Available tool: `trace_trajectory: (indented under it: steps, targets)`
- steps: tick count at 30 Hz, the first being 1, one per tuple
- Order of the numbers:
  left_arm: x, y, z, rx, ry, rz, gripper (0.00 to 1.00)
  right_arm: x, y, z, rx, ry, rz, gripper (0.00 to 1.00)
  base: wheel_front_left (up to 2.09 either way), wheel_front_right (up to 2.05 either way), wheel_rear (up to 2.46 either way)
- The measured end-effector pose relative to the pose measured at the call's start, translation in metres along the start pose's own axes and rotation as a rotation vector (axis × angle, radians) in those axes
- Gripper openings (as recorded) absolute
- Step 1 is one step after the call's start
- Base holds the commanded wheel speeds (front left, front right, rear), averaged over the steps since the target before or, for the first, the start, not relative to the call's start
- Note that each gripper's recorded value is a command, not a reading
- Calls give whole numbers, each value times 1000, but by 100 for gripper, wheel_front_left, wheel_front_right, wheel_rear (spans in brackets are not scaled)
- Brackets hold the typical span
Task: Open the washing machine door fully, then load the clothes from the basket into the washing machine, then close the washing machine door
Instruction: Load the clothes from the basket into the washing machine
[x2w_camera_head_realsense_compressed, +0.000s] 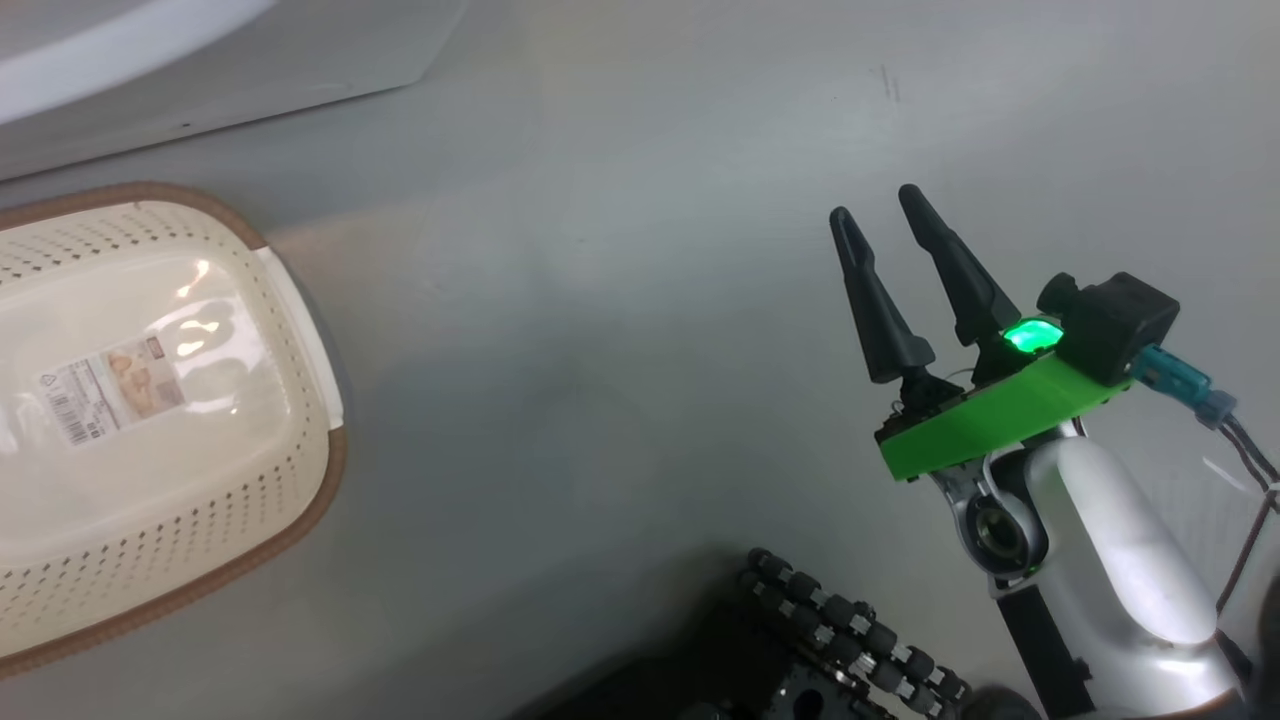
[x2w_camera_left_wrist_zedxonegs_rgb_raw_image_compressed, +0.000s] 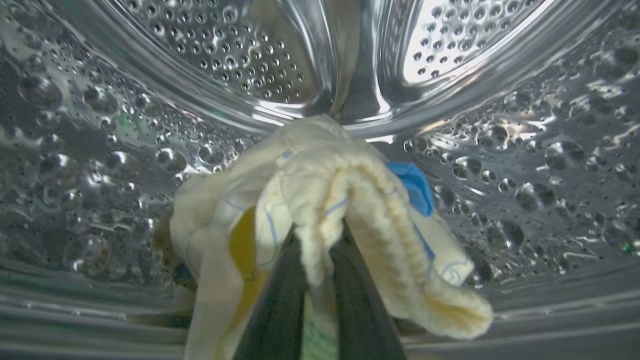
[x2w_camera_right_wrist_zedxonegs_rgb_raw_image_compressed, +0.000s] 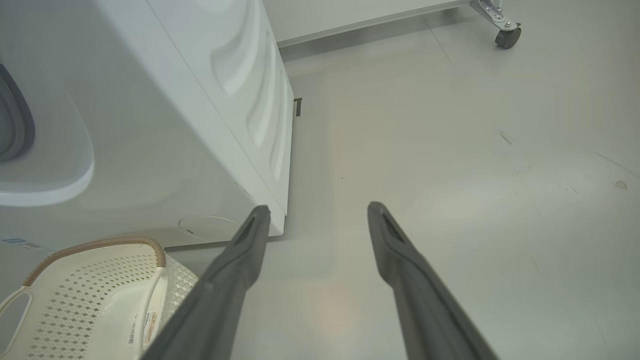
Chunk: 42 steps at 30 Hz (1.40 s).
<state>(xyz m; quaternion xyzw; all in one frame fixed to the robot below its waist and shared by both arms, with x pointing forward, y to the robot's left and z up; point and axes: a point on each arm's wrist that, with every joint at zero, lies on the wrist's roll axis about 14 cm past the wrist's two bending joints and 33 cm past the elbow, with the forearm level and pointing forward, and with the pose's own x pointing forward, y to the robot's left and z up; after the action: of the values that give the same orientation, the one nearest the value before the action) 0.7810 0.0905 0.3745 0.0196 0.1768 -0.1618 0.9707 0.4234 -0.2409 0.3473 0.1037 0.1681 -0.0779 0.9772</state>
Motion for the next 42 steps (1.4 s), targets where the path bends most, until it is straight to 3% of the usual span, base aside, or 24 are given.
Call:
trace_trajectory:
  steps: [7,13,14,17,30,42]
  targets:
    - [18,2,36,-17,-204,19,0,-5,-11,-6,-1,23,-35,100,0,0,0]
    - [29,11,35,3,-251,64,0,-8,-16,-9,-12,37,-50,100,0,0,0]
    - [30,12,30,-1,-239,69,19,-8,-16,-9,-11,37,-52,100,0,0,0]
    - [31,15,22,-4,-215,79,100,-8,-16,-9,-10,37,-51,100,0,0,0]
    - [22,15,21,-44,-189,92,100,2,-7,-10,7,26,-22,100,0,0,0]
    - [-12,9,11,-56,-206,97,100,11,6,5,-20,-26,23,100,0,0,0]
